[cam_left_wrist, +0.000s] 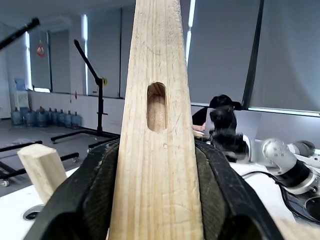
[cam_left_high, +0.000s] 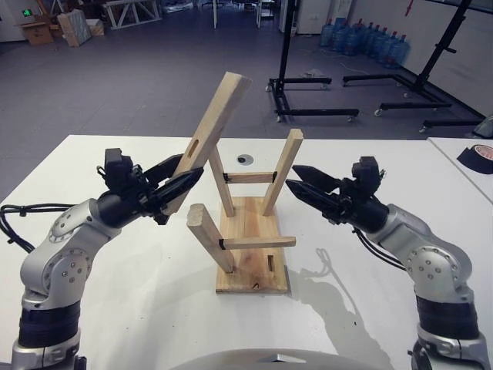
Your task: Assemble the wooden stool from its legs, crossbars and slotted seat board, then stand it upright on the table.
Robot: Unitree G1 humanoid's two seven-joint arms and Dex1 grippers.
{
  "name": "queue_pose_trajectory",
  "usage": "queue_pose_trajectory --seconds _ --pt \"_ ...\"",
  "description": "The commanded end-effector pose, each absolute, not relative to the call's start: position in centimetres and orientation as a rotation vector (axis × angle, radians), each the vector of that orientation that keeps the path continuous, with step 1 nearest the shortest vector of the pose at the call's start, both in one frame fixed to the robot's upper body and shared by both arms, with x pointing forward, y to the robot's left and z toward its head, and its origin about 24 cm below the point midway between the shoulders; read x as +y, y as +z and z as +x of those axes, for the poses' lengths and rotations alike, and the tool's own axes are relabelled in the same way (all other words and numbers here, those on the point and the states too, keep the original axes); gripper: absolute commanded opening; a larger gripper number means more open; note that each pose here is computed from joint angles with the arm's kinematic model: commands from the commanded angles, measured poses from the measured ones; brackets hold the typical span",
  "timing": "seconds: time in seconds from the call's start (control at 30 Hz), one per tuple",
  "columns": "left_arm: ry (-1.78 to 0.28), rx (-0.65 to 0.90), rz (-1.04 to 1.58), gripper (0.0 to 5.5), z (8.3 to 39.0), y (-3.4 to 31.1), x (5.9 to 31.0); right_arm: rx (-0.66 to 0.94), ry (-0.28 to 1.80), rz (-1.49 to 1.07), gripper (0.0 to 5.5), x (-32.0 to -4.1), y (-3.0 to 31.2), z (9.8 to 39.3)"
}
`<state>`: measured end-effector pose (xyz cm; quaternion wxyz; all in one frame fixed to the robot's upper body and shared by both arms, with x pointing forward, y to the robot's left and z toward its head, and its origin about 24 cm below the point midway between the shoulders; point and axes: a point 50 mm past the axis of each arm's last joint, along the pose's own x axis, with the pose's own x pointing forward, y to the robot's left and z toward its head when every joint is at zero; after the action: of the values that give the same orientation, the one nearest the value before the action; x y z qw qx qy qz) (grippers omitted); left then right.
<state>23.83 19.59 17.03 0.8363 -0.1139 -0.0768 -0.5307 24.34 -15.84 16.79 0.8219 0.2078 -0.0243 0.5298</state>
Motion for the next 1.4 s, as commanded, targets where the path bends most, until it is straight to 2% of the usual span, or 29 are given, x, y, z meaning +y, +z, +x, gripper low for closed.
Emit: queue_pose_trajectory --seconds 0.03,0.13,0.27,0.57,1.03,1.37,1.4 --pt "-1.274 -0.038 -0.335 2.02 25.1 15.5 19.7 -0.042 1.181 0.459 3.49 -14.0 17.0 25.2" --pt "-1.385 0.029 -0.496 2.02 24.4 15.4 19.1 -0.053 1.230 0.547 3.49 -12.3 17.2 25.5" --pt "-1.427 0.101 -0.648 2.02 23.9 14.7 18.0 -0.059 1.267 0.668 3.49 -10.5 17.1 25.3" --pt "-1.387 0.146 -0.700 2.02 25.2 13.3 17.3 -0.067 1.283 1.026 3.49 -9.6 18.1 25.6" --pt "-1.414 0.146 -0.626 2.02 25.7 13.2 17.5 0.052 1.258 0.953 3.49 -7.7 16.8 27.1" --pt "-1.499 0.186 -0.631 2.02 24.6 12.9 17.2 0.138 1.409 0.883 3.49 -7.1 15.7 26.7" --pt "-1.504 0.193 -0.629 2.02 24.5 12.8 17.2 0.143 1.420 0.882 3.30 -7.1 15.6 26.5"
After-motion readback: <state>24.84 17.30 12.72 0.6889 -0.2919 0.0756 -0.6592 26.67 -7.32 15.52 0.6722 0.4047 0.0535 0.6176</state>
